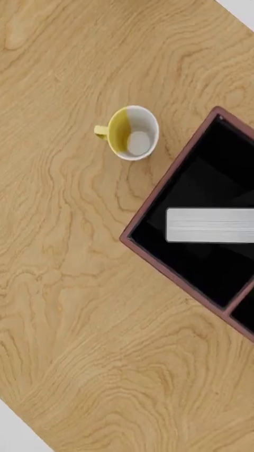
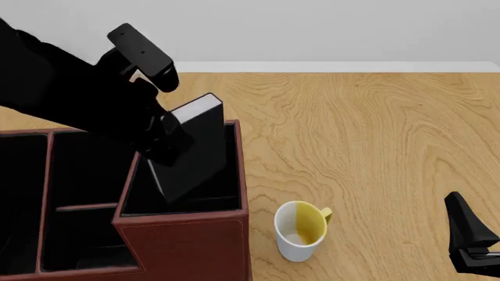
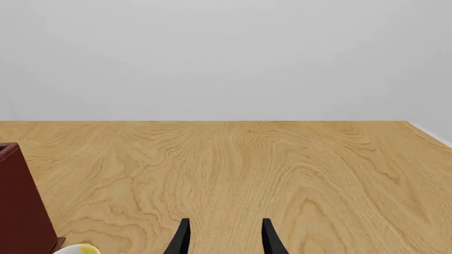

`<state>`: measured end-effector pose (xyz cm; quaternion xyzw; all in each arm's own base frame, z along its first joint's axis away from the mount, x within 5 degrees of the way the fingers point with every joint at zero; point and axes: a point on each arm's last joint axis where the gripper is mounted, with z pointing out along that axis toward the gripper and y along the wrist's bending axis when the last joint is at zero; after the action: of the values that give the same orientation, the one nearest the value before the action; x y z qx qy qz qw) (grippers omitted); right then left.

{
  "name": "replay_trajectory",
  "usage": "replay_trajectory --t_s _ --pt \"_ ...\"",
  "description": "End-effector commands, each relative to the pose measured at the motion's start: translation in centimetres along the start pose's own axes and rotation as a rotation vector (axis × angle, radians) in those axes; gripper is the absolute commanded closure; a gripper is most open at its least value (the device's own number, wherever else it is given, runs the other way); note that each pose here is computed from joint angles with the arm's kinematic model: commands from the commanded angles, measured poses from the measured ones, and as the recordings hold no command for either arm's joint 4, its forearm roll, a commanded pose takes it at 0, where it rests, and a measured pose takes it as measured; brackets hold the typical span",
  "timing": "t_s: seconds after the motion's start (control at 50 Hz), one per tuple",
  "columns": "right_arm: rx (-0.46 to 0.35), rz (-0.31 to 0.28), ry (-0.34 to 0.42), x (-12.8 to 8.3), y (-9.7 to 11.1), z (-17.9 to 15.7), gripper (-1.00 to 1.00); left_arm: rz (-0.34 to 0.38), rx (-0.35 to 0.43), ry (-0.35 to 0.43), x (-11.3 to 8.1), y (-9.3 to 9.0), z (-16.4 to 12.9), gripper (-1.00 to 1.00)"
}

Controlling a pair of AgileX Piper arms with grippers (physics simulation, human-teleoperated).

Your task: Pick up the book and place it in the right compartment of the caddy.

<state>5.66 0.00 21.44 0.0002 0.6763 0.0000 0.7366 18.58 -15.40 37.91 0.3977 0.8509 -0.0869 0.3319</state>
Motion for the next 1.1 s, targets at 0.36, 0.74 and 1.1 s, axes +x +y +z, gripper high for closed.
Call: replay_trajectory --t_s 0.36,0.74,1.1 --pt "0.000 0.000 0.000 0.0 0.0 0.0 -1.00 -0.020 -0.009 -0.005 1.6 0.0 1.9 1.00" --pt "0.000 0.000 0.000 0.0 0.0 0.0 -1.00 -0.034 -0.004 0.017 2.6 -0.2 3.4 1.00" --pt "0.000 0.000 0.000 0.0 0.0 0.0 -1.00 -0.036 -0.001 0.017 2.8 -0.4 3.0 -1.00"
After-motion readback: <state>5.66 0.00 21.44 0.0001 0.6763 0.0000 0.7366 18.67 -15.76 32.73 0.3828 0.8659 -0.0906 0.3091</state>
